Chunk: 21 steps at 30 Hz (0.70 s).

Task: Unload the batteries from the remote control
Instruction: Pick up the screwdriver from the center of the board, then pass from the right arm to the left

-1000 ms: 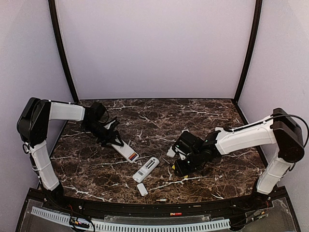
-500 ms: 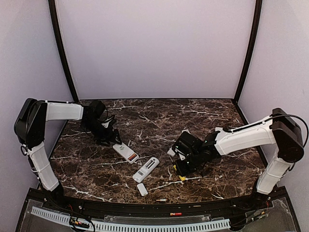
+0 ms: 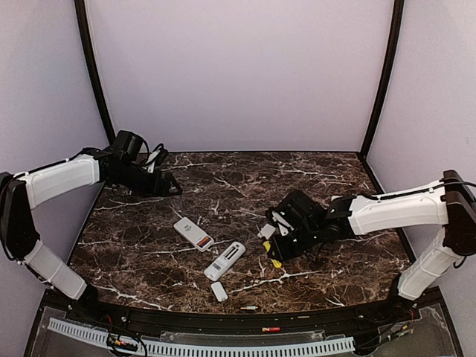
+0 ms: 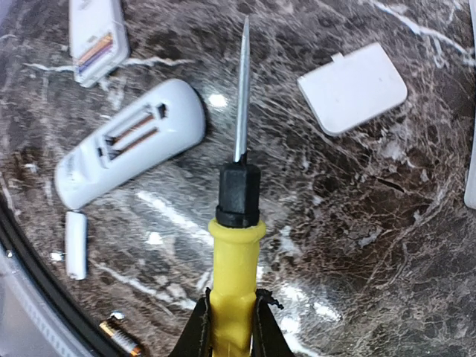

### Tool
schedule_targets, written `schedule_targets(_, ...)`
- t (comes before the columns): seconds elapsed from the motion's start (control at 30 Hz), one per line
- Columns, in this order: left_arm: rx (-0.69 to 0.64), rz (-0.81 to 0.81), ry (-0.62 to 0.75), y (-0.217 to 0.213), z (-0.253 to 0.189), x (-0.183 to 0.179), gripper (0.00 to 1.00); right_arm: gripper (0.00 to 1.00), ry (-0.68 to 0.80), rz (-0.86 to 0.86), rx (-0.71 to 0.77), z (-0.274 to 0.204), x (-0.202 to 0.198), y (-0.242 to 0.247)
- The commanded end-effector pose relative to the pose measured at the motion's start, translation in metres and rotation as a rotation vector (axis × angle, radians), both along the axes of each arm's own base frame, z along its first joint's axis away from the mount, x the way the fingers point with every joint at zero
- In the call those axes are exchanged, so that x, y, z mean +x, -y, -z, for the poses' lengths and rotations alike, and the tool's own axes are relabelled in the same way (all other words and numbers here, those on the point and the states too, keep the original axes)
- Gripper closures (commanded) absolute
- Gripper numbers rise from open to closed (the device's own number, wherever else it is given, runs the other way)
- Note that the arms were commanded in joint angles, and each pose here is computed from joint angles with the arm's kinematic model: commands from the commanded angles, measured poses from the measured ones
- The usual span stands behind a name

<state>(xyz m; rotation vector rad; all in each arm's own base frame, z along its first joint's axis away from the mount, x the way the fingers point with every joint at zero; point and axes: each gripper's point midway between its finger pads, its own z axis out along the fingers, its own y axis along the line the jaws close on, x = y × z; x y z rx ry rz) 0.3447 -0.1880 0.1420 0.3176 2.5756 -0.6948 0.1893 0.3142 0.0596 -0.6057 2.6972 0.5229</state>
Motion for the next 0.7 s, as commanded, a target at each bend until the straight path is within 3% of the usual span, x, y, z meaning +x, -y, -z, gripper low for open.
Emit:
schedule_targets(0.0,-0.164,0.16,0.179,0.032,-0.058,-0.014,0.17,1.0,0.058,-0.072,0.237,-0.052,0.007,-0.022)
schedule_targets(0.27,-0.476,0.56,0.223,0.121,-0.116,-0.083,0.16,1.0,0.032,-0.333,0.608,-0.142,-0.014,-0.054)
schedule_targets(0.43,-0.577,0.653,0.186,0.14,-0.13,-0.099,0.16,1.0,-0.02,-0.438,0.694,-0.168,-0.028,-0.068)
schedule_targets(0.67,-0.595,0.665,0.112,0.145,-0.115,-0.103,0.16,1.0,-0.049,-0.505,0.761,-0.181,-0.037,-0.076)
